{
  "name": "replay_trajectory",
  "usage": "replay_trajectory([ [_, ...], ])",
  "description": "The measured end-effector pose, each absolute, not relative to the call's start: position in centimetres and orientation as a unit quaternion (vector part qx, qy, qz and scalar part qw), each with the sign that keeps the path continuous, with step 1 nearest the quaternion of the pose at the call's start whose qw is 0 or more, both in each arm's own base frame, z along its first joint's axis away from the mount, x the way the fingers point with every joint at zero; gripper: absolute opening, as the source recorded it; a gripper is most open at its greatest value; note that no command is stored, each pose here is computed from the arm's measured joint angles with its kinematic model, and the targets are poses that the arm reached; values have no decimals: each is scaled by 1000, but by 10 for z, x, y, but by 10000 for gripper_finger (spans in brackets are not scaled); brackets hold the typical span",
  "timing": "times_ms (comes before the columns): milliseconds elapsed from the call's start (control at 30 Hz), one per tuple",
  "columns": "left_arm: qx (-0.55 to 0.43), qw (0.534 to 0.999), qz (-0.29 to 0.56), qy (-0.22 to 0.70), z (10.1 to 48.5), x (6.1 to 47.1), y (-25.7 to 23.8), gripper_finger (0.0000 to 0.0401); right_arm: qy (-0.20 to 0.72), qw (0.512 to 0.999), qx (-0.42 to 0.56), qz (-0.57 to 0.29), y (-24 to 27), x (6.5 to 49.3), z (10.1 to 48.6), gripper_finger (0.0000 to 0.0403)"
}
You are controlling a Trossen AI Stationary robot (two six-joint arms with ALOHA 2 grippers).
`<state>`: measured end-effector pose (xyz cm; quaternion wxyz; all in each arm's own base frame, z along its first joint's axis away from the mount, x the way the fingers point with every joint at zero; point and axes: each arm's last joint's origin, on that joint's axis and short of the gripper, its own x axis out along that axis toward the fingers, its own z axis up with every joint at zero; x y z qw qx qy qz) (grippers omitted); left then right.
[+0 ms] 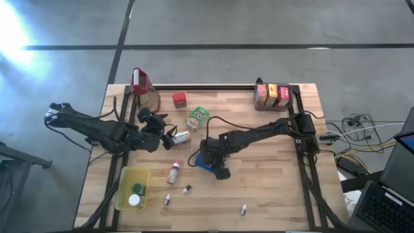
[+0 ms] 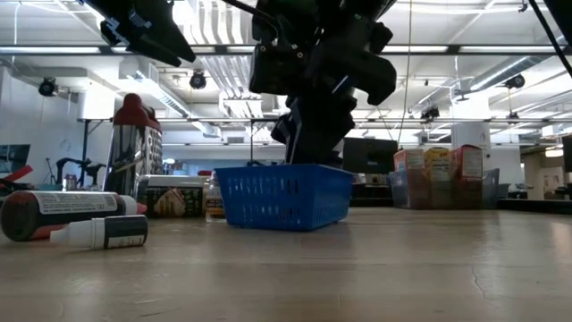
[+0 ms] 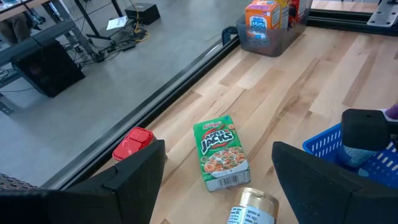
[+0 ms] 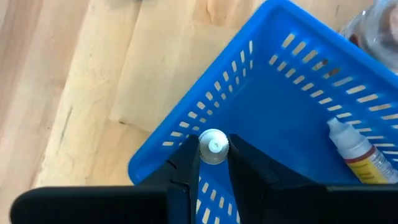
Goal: Pick & Place Kitchen Items
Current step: Put the small green food coloring bottle into the blue bin, then adjust the blue bin on the table
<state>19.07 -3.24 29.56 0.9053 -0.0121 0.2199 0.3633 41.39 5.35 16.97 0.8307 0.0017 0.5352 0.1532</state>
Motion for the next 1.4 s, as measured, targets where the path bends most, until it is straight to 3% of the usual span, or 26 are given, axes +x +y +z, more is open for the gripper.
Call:
replay_trajectory([
  [500,-12,905,363,220,296,191,-32,300,536,829,-8,158,53,413,167,73],
  [1067,-12,905,363,220,296,191,-32,300,537,829,-6,157,53,413,168,129],
  [1400,-12,905,363,220,296,191,-32,300,533,832,0,153,53,413,174,100],
])
